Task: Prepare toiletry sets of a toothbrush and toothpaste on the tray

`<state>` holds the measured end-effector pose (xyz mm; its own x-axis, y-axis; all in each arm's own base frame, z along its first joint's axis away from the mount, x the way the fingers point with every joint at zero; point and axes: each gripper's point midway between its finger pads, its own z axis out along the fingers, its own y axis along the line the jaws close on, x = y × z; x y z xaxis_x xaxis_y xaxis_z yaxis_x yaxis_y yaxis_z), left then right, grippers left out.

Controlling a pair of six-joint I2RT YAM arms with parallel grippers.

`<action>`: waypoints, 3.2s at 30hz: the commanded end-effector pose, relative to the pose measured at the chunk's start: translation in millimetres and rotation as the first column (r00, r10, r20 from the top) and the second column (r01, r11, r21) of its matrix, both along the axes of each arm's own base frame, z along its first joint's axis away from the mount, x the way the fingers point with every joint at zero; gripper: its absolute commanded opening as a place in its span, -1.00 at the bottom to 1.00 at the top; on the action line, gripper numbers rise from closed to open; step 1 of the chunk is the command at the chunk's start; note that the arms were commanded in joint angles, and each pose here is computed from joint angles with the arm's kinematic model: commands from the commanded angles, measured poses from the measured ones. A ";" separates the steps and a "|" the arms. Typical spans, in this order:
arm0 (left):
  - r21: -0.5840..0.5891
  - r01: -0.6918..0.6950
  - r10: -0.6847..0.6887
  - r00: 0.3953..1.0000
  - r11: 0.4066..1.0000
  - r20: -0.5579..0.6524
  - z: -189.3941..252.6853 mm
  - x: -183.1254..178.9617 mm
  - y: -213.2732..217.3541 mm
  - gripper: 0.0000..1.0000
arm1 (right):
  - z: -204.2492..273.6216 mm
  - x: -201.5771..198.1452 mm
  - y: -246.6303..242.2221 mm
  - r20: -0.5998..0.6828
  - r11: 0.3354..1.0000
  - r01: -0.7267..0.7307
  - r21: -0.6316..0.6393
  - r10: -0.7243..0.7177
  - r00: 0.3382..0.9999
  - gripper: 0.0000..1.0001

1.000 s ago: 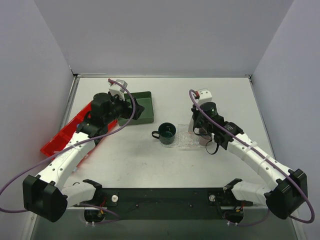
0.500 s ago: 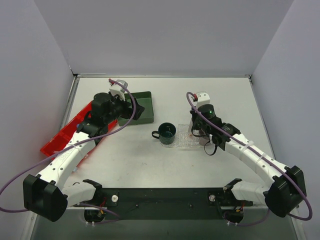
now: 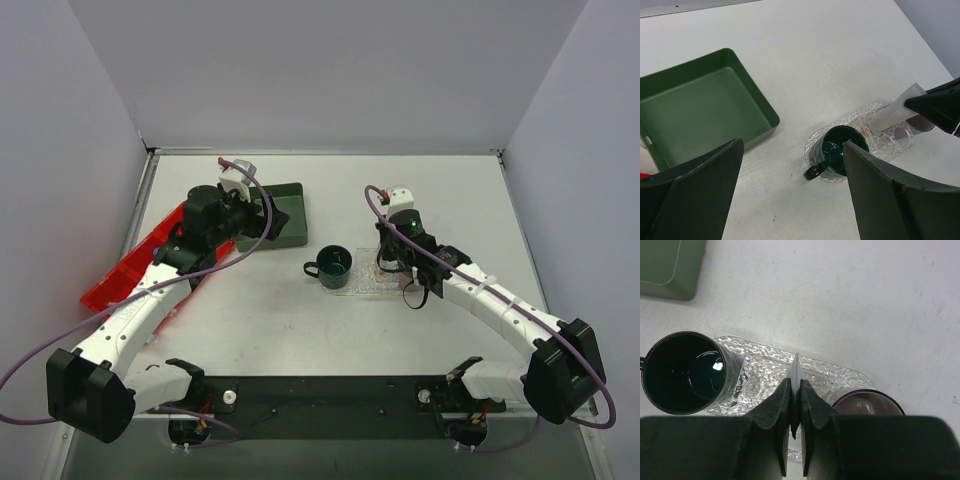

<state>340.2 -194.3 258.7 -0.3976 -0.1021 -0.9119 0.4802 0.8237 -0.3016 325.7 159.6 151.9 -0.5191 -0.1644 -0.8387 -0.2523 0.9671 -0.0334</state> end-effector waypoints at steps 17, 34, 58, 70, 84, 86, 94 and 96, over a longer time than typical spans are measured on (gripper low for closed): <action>-0.019 0.009 -0.008 0.997 1.000 0.072 22.7 4.2 -2.3 0.82 | 11.2 7.4 0.4 0.052 1.000 0.006 0.013 -0.007 0.999 -0.19; 0.168 -0.489 0.495 0.869 0.856 0.002 -22.2 -14.1 122.8 0.72 | 85.9 -34.7 -20.0 0.144 0.995 -0.006 0.103 -0.009 0.990 0.24; 0.269 -0.836 0.842 0.350 0.479 -0.411 -145.5 -13.5 282.4 -0.07 | 113.3 -82.6 -46.9 0.214 0.981 -0.027 0.193 -0.015 0.977 0.26; 0.290 -0.826 0.816 0.304 0.483 -0.492 -179.5 -7.5 296.6 -0.12 | 118.6 -85.1 -52.3 0.244 0.983 -0.031 0.181 -0.015 0.970 0.27; 0.244 -0.806 0.744 0.320 0.539 -0.587 -204.3 0.7 292.5 0.02 | 118.1 -86.1 -50.3 0.244 0.983 -0.047 0.178 0.002 0.970 0.27; 0.219 -0.807 0.737 0.344 0.549 -0.581 -200.7 4.5 290.5 0.04 | 115.6 -85.2 -50.9 0.239 0.984 -0.043 0.171 0.001 0.971 0.27; 0.162 -0.797 0.702 0.390 0.581 -0.596 -200.8 10.7 281.7 0.09 | 109.9 -82.3 -47.1 0.221 0.985 -0.049 0.166 0.011 0.975 0.27; 0.165 -0.797 0.697 0.383 0.581 -0.607 -204.1 9.9 280.7 0.09 | 109.8 -82.1 -46.3 0.220 0.985 -0.052 0.166 0.014 0.975 0.27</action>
<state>340.8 90.1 53.1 -0.5076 -0.7125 -0.4844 -0.6391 0.6884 -0.3429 240.5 111.9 263.4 -0.3180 -0.0166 -0.9479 -0.2851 0.9552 0.0789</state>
